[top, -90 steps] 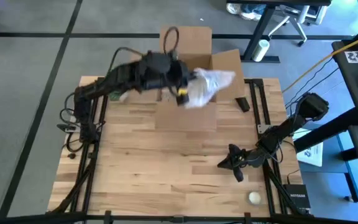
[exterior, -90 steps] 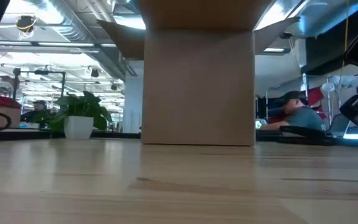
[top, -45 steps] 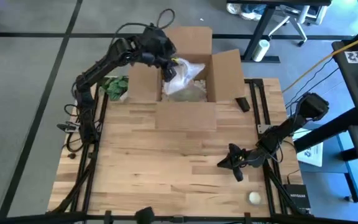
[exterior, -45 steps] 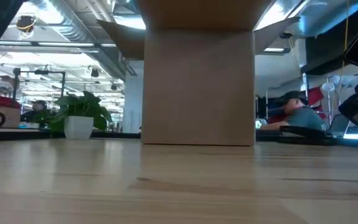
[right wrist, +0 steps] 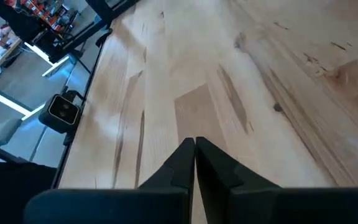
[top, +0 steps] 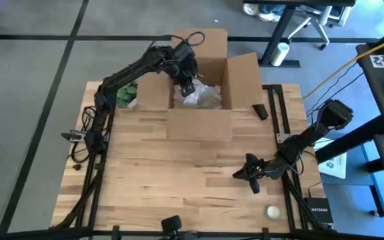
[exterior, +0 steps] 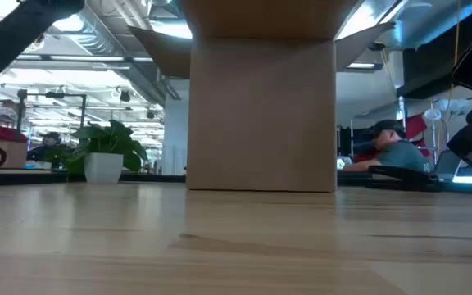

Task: Wrap mug
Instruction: Put the wrapped white and blue mug into the cardboard box

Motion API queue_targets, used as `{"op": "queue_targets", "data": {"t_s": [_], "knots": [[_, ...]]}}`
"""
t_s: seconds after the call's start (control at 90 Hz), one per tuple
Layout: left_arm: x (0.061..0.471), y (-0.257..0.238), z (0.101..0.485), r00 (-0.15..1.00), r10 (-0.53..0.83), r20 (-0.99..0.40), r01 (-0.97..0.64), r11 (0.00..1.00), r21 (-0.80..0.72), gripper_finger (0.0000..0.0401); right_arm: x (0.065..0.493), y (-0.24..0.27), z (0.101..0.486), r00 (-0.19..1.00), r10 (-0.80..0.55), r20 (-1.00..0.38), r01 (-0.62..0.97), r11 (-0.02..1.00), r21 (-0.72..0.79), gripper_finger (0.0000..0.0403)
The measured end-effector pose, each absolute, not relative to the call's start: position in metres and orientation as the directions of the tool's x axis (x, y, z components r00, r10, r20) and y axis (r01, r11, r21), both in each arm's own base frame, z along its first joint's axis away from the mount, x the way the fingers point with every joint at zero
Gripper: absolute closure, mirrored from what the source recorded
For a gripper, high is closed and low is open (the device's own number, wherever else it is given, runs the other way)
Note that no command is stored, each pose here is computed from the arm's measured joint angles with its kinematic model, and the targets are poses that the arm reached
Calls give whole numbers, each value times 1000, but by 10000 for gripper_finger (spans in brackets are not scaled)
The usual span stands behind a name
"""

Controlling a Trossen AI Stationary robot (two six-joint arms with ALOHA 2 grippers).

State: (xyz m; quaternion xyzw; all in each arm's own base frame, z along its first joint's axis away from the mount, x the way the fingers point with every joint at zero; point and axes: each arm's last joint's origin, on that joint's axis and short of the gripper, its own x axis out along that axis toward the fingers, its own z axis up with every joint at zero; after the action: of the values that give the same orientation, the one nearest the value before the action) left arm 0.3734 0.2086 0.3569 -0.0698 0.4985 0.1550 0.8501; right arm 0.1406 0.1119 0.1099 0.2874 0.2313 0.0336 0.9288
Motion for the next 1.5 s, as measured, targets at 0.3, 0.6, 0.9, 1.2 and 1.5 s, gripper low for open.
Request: {"op": "queue_targets", "data": {"t_s": [0.3, 0.6, 0.9, 1.2, 1.5], "knots": [[368, 200, 351, 357, 152, -922, -343, 939, 22, 394, 141, 112, 110, 892, 189, -410, 75, 834, 547, 403], [371, 201, 363, 375, 344, -861, -413, 893, 177, 394, 141, 112, 110, 892, 188, -410, 75, 834, 546, 403], [364, 212, 375, 338, 511, -790, -504, 807, 307, 396, 140, 111, 109, 890, 186, -416, 76, 839, 539, 403], [364, 212, 359, 280, 422, -863, -489, 836, 250, 397, 140, 111, 109, 889, 182, -420, 72, 850, 521, 403], [373, 213, 343, 288, 329, -899, -485, 860, 160, 368, 140, 111, 109, 890, 182, -419, 72, 849, 523, 403]]}}
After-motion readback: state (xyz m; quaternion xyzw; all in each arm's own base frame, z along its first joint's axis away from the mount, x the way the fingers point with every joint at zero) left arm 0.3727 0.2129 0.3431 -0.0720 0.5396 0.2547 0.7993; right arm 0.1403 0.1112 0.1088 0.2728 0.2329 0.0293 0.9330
